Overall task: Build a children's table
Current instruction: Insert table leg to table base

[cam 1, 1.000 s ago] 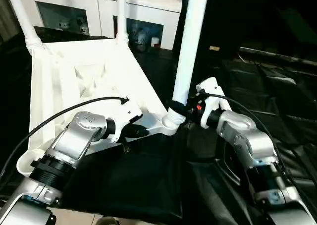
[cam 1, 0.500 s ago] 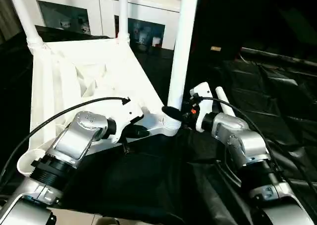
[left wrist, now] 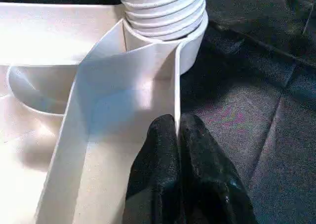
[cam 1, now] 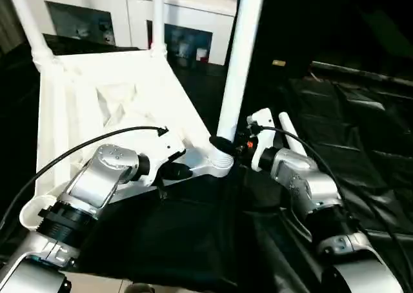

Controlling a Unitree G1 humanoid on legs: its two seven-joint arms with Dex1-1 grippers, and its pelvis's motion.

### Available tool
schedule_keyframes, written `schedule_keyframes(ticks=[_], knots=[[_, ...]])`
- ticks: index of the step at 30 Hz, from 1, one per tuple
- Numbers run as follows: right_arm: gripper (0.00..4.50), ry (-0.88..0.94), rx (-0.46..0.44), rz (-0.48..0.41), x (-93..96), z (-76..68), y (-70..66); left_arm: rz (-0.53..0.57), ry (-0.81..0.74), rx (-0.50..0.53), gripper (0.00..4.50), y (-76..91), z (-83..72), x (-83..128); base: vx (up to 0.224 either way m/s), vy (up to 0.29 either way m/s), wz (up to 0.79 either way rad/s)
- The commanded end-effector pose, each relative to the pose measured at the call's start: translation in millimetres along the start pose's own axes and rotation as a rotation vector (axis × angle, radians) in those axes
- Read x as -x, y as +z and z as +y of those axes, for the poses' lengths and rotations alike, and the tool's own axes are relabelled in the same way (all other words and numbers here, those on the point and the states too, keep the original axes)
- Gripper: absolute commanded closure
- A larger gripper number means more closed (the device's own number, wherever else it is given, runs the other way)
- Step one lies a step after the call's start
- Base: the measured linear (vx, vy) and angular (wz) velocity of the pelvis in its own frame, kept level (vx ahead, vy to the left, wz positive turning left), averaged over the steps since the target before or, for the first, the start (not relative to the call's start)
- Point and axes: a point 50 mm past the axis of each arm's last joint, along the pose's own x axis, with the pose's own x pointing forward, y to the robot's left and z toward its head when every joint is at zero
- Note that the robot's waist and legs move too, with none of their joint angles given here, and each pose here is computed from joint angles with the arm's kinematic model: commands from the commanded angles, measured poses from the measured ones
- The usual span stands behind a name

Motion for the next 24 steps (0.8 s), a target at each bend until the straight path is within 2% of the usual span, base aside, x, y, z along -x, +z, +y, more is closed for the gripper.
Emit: schedule_keyframes(ticks=[1,3,8,10,14,15,20,21,24], knots=[[2.61,-0.018,-0.024,-0.010,2.3,-4.2,-3.7,0.031,-0.037,0.001,4.50,-6.5,-6.9,-4,0.000,0.000,0.00],[2.61,-0.041,-0.055,-0.038,7.3,-7.6,-13.7,0.026,-0.032,-0.001,4.50,-5.7,-6.7,-5,0.000,0.000,0.00],[2.61,-0.060,-0.077,-0.083,12.5,-9.8,-23.3,0.022,-0.024,-0.003,4.50,-4.6,-5.5,-5,0.000,0.000,0.00],[2.61,-0.077,-0.108,-0.108,16.3,-10.0,-34.6,0.021,-0.021,-0.005,4.50,-4.0,-4.7,-5,0.000,0.000,0.00],[2.61,-0.084,-0.117,-0.113,17.4,-10.4,-38.0,0.021,-0.022,-0.006,4.50,-3.7,-4.6,-5,0.000,0.000,0.00],[2.61,-0.112,-0.127,-0.122,21.3,-12.5,-46.4,0.021,-0.020,-0.008,4.50,-3.5,-4.2,-5,0.000,0.000,0.00],[2.61,-0.137,-0.140,-0.129,26.3,-14.3,-56.9,0.023,-0.016,-0.009,4.50,-3.7,-3.2,-4,0.000,0.000,0.00],[2.61,-0.151,-0.131,-0.126,29.9,-14.6,-63.5,0.023,-0.013,-0.010,4.50,-3.7,-2.9,-4,0.000,0.000,0.00],[2.61,-0.158,-0.115,-0.121,33.4,-14.2,-69.3,0.023,-0.010,-0.012,4.50,-3.5,-2.2,-4,0.000,0.000,0.00]])
